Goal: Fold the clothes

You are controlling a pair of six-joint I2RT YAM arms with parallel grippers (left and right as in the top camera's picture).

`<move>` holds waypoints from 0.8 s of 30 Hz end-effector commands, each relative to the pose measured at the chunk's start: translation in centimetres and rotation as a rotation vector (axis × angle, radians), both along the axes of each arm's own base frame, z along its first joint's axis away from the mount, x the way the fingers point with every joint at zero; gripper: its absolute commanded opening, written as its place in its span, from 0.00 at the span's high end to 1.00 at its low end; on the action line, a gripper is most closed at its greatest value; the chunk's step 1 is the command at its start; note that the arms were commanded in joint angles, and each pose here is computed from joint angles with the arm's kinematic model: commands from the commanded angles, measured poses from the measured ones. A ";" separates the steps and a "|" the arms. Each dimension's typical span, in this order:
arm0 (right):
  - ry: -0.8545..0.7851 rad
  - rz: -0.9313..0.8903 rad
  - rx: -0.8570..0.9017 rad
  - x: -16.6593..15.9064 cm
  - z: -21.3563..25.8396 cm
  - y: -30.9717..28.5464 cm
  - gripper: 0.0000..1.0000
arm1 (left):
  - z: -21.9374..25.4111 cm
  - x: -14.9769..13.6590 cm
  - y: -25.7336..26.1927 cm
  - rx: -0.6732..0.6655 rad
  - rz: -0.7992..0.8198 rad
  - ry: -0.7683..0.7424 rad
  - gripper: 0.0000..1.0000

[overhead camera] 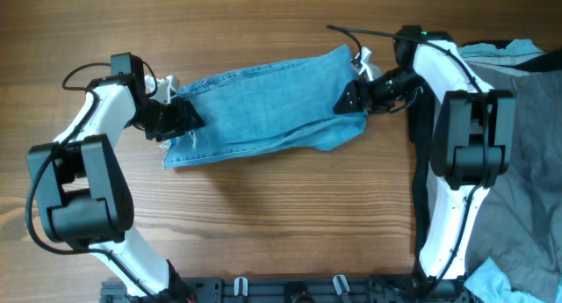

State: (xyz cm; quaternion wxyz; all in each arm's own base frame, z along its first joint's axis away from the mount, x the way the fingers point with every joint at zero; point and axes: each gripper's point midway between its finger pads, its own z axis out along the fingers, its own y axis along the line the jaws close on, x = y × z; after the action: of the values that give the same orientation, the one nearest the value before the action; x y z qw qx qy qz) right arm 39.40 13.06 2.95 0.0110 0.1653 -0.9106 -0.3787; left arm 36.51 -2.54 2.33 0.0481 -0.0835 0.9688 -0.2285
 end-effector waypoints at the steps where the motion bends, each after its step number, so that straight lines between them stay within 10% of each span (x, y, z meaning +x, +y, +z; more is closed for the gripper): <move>1: 0.084 -0.066 -0.026 -0.1 -1.2 1.3 0.96 | -0.5 -0.4 -0.5 -0.015 -0.006 0.018 0.47; 10: -0.102 -0.571 -0.899 2.5 6.7 -14.0 0.96 | 7.2 0.6 -6.7 -0.202 -0.127 -0.139 0.53; 16: -0.464 -0.448 -0.713 3.8 16.8 -8.7 0.96 | 6.6 0.4 -7.1 -0.154 -0.149 -0.131 0.49; 24: -0.417 -0.227 -0.689 3.3 9.9 2.7 0.95 | 6.6 0.0 -7.2 -0.156 -0.151 -0.115 0.50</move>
State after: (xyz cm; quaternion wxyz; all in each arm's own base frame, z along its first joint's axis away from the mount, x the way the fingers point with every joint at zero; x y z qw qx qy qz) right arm 42.49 13.72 16.27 -0.1931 0.1261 -0.9730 -0.0040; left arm 36.42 -9.67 8.23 0.0734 -0.0046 0.9472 -0.3120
